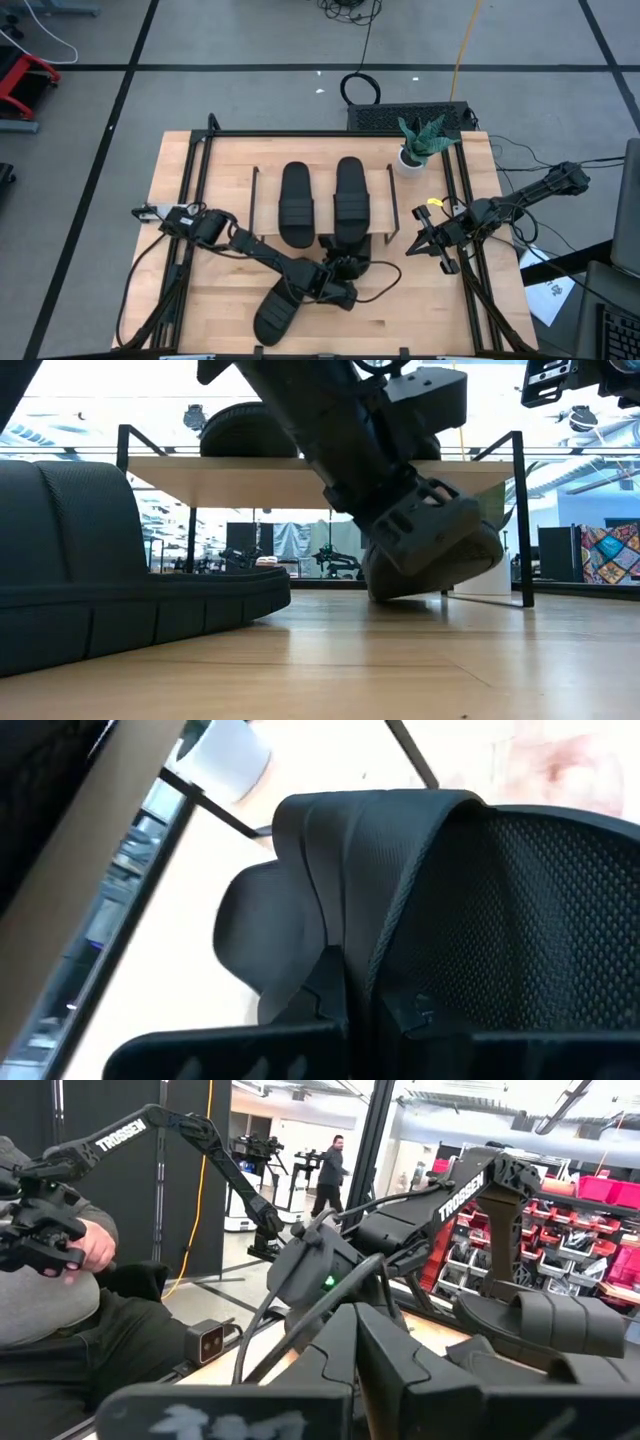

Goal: Pick and place slides into the shelf
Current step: Put the right black slide under the shelf

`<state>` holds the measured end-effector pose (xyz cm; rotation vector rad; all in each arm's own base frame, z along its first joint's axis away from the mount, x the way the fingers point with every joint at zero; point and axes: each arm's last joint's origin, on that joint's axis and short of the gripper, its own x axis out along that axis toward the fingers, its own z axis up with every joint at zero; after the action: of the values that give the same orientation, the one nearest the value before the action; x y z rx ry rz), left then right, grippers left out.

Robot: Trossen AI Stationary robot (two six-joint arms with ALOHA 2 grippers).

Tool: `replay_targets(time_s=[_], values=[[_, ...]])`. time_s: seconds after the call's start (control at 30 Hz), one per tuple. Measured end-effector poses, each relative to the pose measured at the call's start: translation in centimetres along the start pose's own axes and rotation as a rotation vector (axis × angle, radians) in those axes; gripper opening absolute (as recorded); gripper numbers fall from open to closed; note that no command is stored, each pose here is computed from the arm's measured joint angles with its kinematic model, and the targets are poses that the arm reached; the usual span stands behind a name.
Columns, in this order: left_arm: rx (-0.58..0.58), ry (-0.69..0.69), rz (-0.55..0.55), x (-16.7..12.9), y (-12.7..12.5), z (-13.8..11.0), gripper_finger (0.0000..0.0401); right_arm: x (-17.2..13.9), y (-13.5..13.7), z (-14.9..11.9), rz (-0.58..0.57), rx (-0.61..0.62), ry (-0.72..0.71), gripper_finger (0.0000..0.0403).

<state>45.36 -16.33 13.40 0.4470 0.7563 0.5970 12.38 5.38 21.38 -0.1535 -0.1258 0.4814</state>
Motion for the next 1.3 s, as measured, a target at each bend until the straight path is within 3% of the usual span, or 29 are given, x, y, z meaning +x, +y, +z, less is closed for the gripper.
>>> replay_targets(time_s=[0.27,0.57,0.7,0.93,1.13,1.23,1.3], values=[[-0.001,0.031,-0.124,0.1,-0.2,0.0,0.0038,0.0,0.0,0.0,0.0,0.0,0.0,0.0],[-0.052,0.03,-0.178,-0.2,-0.7,0.0,0.0187,0.0,0.0,0.0,0.003,0.018,0.0,0.0],[-0.015,0.018,-0.185,-0.9,-1.1,-0.1,0.0249,0.0,0.0,0.0,0.003,0.018,0.0,0.0],[0.063,-0.025,-0.203,-3.1,-1.4,0.5,0.0317,0.0,0.0,0.0,0.004,0.018,0.002,0.0],[0.055,-0.108,-0.266,-6.1,-0.9,2.2,0.0326,0.0,0.0,-0.1,0.004,0.019,0.007,0.0],[0.051,-0.113,-0.428,-7.2,-1.3,2.5,0.0292,0.0,0.0,-0.1,0.004,0.018,0.007,0.0],[0.07,-0.098,-0.544,-7.7,-1.8,2.3,0.0246,0.0,0.0,-0.1,0.004,0.017,0.006,0.0]])
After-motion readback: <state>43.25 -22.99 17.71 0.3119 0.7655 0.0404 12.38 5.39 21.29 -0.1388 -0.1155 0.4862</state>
